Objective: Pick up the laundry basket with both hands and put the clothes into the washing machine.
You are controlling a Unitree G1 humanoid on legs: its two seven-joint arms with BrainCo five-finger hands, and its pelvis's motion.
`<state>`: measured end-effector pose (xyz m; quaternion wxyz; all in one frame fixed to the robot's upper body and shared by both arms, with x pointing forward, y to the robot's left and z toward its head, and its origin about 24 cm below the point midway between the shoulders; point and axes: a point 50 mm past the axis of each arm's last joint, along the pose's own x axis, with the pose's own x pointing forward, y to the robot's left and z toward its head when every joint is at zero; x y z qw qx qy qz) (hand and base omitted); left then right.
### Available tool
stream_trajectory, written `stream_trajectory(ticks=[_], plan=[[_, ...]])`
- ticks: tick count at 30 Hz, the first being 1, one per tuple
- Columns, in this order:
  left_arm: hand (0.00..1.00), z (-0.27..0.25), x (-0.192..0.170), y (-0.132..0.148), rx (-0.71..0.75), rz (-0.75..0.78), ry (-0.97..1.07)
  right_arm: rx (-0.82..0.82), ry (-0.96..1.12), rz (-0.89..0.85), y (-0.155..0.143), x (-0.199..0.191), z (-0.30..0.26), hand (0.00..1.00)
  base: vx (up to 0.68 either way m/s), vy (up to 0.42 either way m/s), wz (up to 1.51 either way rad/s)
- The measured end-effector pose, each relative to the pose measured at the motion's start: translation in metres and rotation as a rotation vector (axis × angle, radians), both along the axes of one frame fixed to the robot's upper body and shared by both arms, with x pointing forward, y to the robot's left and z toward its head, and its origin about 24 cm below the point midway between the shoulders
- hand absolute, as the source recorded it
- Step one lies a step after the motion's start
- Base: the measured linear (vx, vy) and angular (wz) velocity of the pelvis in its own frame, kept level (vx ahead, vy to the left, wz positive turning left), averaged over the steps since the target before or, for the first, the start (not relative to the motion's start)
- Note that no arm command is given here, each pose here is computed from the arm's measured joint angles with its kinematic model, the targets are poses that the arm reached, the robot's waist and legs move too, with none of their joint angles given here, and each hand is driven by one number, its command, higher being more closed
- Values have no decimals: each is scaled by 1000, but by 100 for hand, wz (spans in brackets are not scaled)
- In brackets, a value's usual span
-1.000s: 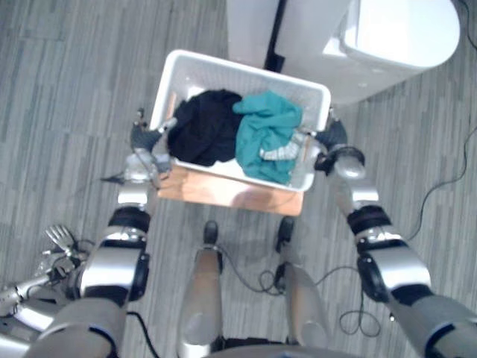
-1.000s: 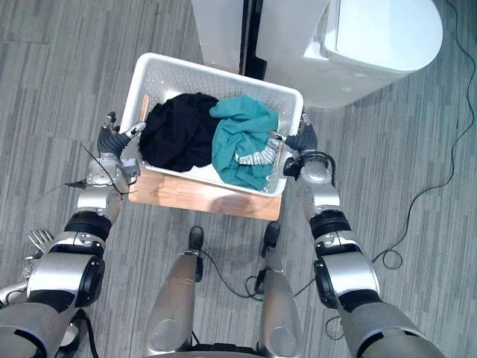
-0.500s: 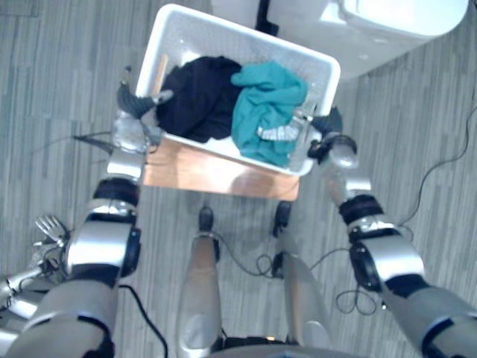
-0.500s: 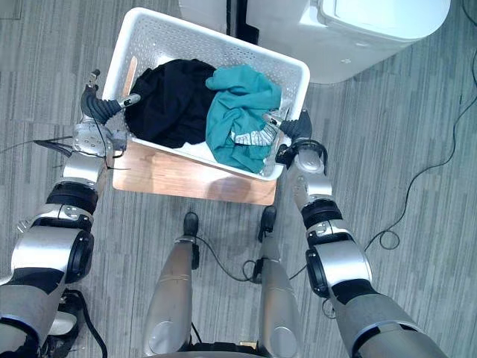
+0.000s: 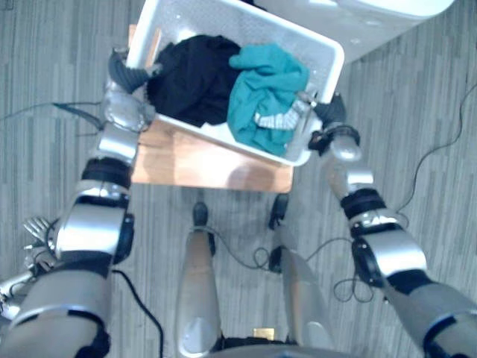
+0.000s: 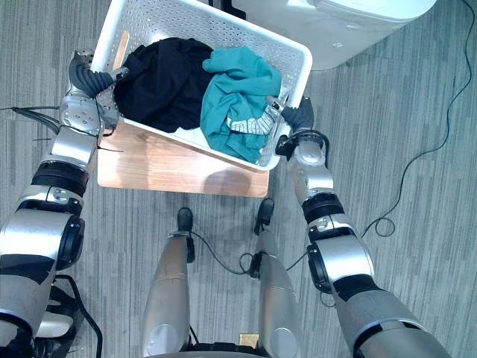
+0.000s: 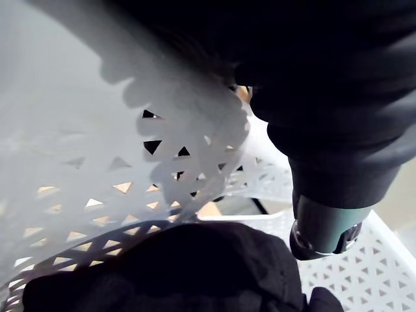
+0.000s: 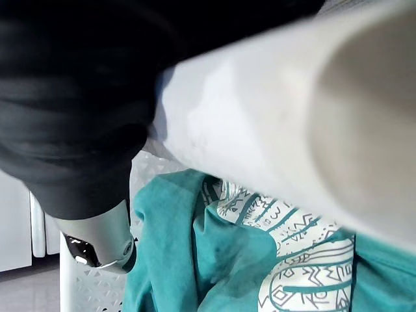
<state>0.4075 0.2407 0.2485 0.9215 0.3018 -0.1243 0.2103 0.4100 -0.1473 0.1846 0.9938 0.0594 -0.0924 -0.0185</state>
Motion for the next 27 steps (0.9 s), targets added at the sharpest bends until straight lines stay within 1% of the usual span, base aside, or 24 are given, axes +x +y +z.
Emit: stream_trajectory(ticks=[7, 10, 15, 18, 20, 22, 24, 27], plan=[[100, 1, 2, 0, -6, 0, 47, 13, 36, -8, -4, 1, -6, 100, -8, -6, -2], [100, -8, 5, -2, 13, -13, 102, -4, 100, -20, -8, 1, -20, 100, 0, 0, 0], [100, -25, 7, -14, 20, -66, 153, -15, 195, -42, -19, -5, -48, 100, 7, -4, 1], [100, -54, -1, -26, 8, -138, 173, -33, 279, -70, -34, -15, -76, 100, 75, -30, 17], [100, -86, -15, -33, -20, -199, 189, -75, 339, -81, -49, -30, -101, 100, 86, -17, 18], [100, -115, -30, -37, -72, -240, 217, -101, 365, -100, -61, -44, -117, 100, 79, 2, 11], [100, -149, -53, -37, -154, -260, 261, -86, 399, -105, -70, -66, -139, 100, 84, 17, 12], [100, -183, -80, -43, -262, -300, 307, -87, 450, -104, -82, -96, -165, 100, 74, 13, 6]])
